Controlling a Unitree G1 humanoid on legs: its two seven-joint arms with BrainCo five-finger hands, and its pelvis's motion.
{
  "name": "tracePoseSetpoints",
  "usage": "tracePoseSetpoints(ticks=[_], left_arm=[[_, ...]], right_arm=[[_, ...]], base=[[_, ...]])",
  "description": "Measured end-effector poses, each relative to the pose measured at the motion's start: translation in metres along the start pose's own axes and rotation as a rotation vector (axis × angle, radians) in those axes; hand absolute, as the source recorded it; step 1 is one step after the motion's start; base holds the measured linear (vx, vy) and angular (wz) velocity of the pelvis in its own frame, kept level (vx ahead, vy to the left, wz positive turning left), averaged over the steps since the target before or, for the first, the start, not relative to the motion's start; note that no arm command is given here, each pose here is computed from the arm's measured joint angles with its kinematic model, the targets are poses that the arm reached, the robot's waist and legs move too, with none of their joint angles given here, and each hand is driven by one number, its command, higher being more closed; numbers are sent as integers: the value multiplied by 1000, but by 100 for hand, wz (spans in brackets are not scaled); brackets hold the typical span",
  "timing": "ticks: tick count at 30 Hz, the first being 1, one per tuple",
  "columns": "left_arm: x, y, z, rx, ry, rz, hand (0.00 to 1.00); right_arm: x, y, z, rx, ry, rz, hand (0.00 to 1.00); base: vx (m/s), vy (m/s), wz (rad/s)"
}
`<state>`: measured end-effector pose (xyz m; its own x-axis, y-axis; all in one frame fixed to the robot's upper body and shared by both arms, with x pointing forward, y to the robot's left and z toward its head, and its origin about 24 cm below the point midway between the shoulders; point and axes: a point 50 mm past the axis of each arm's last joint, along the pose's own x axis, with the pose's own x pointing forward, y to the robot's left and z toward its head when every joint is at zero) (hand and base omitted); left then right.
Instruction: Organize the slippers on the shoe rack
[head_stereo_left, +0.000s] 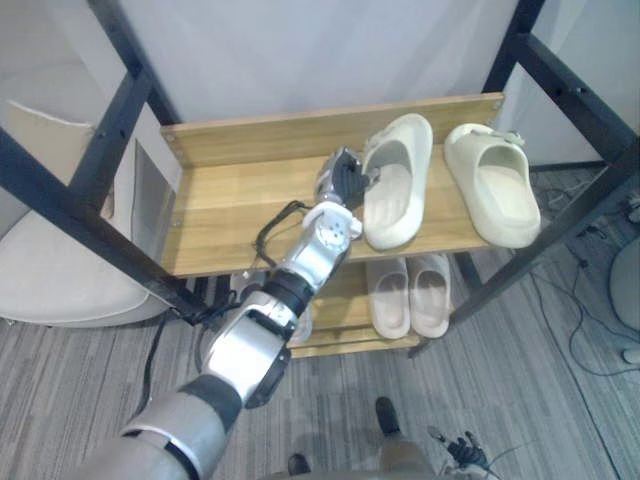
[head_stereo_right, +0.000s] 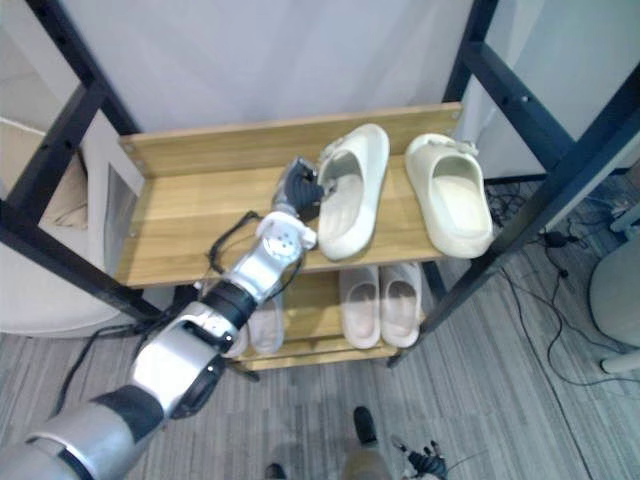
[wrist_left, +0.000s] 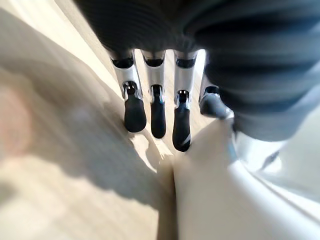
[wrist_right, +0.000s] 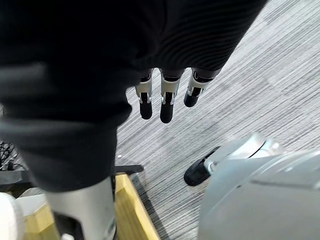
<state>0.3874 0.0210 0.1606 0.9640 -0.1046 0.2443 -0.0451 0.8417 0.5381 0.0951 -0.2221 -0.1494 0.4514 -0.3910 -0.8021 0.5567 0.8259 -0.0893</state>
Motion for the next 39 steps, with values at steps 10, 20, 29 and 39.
tracePoseSetpoints(ticks=[10, 20, 29, 39], left_arm=[[1, -3, 1, -28, 10, -13, 0], [0, -4, -2, -156, 66, -22, 0], [-4, -8, -15, -229, 130, -33, 0], [-23, -17, -26, -426, 133, -51, 0]], right_arm=[[2, 4, 2, 2, 10, 8, 0], [2, 4, 0, 1, 21, 8, 0], [3, 1, 2, 20, 27, -5, 0], [2, 6, 1, -9, 26, 14, 0]], base=[[-3, -3, 0], [-13, -18, 0], [-24, -33, 3], [-20, -46, 11]])
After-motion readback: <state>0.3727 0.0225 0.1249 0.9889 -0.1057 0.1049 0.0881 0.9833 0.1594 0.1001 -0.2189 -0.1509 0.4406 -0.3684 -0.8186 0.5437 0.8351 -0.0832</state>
